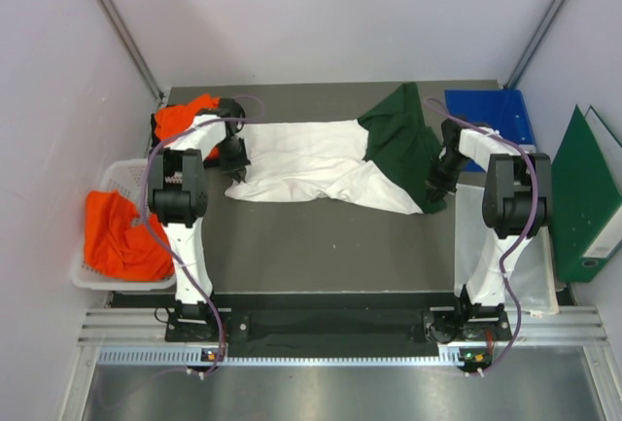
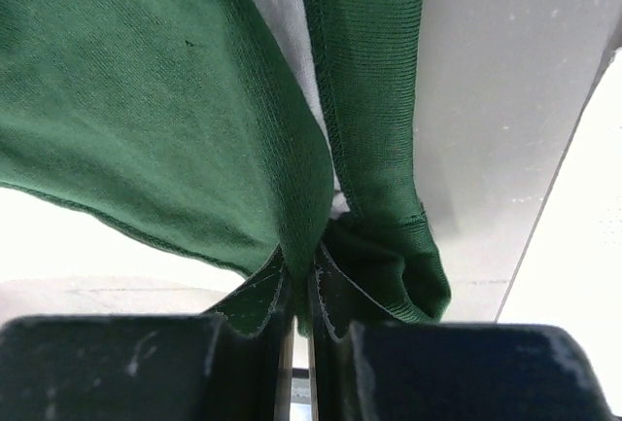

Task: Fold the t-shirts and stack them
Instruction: Fold the flattened tshirt in 1/3 of the way

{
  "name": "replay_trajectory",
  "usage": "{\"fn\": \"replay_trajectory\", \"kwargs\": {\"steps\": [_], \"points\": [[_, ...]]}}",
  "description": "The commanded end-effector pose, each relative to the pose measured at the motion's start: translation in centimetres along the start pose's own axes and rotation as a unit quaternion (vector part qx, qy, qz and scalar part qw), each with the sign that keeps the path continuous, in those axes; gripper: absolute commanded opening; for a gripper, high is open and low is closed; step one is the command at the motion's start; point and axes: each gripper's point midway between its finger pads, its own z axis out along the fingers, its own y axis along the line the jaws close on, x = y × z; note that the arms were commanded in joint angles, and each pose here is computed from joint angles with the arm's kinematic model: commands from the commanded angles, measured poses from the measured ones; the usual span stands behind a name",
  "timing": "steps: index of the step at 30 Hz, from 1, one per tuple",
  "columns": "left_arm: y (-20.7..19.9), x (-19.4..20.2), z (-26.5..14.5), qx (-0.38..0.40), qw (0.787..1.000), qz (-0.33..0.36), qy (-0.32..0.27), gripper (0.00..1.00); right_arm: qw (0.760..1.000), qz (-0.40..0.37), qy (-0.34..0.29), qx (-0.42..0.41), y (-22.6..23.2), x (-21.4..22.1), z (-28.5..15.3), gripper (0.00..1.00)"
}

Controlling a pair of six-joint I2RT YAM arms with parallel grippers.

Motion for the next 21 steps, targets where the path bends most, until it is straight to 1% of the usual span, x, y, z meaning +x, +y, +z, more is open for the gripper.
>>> {"fn": "replay_trajectory", "kwargs": {"steps": [1,4,8,9,12,13,18,21], "points": [[0.8,-1.8,-0.1,-0.020,0.999,-0.001,-0.030,0.00,0.999,-0.011,-0.031,-0.021,1.5,-2.0,-1.2,0.05],[0.8,-2.2,-2.0,-0.021,0.999,-0.001,-0.043,0.00,0.999,-0.011,-0.032,-0.019,1.5,-2.3,-1.4,0.05],[1.2,-1.7,-4.4,-0.026,0.999,0.000,-0.043,0.00,0.999,-0.006,-0.032,-0.006,0.7,-2.5,-2.2,0.05],[1.4,-1.1,-4.7,-0.032,0.999,0.000,-0.032,0.00,0.999,-0.006,-0.034,0.003,0.3,-2.6,-2.5,0.05],[1.8,0.0,-6.2,-0.036,0.999,-0.003,-0.026,0.00,0.999,-0.007,-0.037,0.015,-0.3,-2.0,-3.6,0.04],[1.9,0.2,-6.5,-0.037,0.999,-0.005,-0.024,0.00,0.999,0.010,-0.040,0.018,-1.4,-2.2,-4.0,0.02],[2.2,1.3,-8.6,-0.037,0.999,-0.010,-0.026,0.00,0.998,0.036,-0.038,0.029,-2.9,-0.4,-4.9,0.00],[2.1,2.6,-9.1,-0.028,0.999,-0.010,-0.011,0.00,0.998,0.050,-0.023,0.031,-3.5,0.9,-4.7,0.00]]}}
